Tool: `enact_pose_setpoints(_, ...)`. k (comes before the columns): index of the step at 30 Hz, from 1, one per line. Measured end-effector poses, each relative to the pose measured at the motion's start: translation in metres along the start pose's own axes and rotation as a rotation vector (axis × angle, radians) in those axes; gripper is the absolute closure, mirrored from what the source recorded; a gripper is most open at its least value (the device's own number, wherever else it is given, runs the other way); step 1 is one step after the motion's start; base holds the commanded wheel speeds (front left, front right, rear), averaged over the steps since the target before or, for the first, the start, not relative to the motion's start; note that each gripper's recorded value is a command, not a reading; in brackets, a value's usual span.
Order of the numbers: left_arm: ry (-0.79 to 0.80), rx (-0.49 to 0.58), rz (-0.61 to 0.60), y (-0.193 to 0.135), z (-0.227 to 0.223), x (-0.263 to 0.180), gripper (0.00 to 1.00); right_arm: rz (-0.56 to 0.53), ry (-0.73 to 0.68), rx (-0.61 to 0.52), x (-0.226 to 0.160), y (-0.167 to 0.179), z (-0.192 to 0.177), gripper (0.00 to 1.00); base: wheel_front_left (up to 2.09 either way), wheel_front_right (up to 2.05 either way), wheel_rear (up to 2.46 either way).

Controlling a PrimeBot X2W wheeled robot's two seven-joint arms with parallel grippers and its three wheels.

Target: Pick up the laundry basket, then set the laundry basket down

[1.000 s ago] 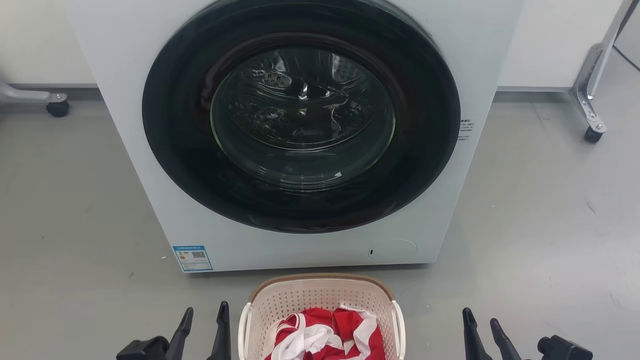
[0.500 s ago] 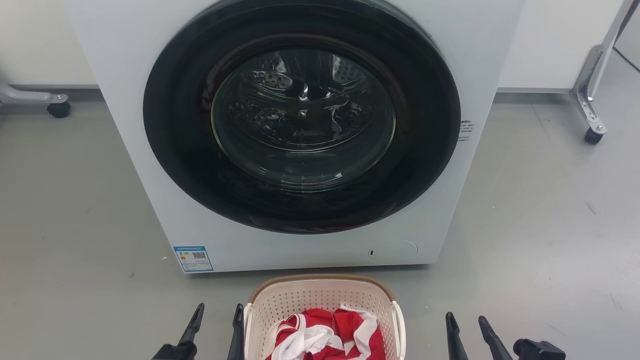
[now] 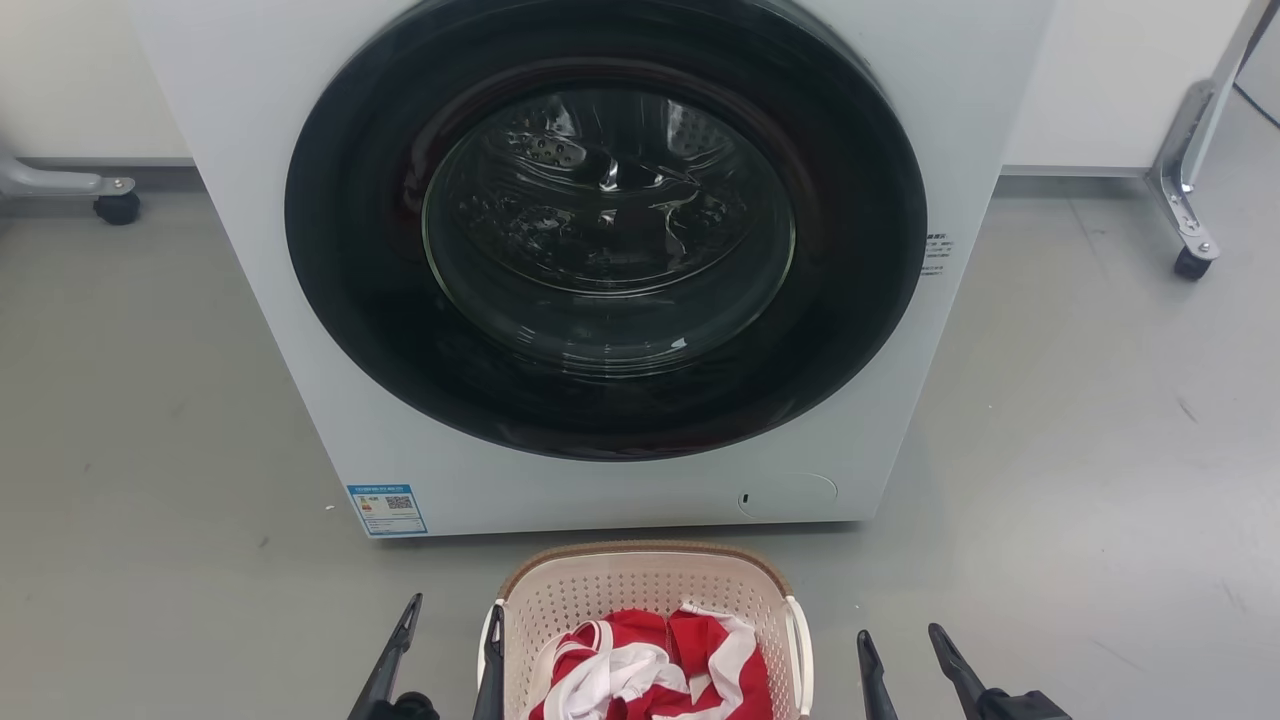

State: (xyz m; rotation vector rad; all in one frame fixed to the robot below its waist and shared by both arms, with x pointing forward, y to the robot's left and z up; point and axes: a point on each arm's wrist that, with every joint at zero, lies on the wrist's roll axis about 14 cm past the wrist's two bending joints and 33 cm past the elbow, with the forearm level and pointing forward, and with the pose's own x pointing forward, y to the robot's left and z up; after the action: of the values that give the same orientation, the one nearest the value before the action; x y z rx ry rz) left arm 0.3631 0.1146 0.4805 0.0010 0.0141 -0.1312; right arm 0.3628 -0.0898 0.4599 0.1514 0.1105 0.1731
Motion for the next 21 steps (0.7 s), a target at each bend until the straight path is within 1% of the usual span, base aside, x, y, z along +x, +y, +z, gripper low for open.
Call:
enact_pose_setpoints(1, -0.007, 0.019, 0.001, -0.0008, 0.0008, 0.0002, 0.0, 0.009, -0.009, -0.034, 0.0, 0.0027, 0.0006, 0.0, 0.0, 0.0, 0.0)
enact_pose_setpoints(3, -0.007, 0.023, 0.0, -0.001, 0.0007, 0.0002, 0.0, 0.011, -0.009, -0.038, 0.0, 0.0031, 0.0006, 0.0, 0.0, 0.0, 0.0)
enact_pose_setpoints(21, 0.006, -0.015, 0.03, 0.0055, -0.0028, 0.0016, 0.0, -0.007, -0.008, -0.033, 0.0016, -0.0026, 0.0003, 0.0, 0.0, 0.0, 0.0)
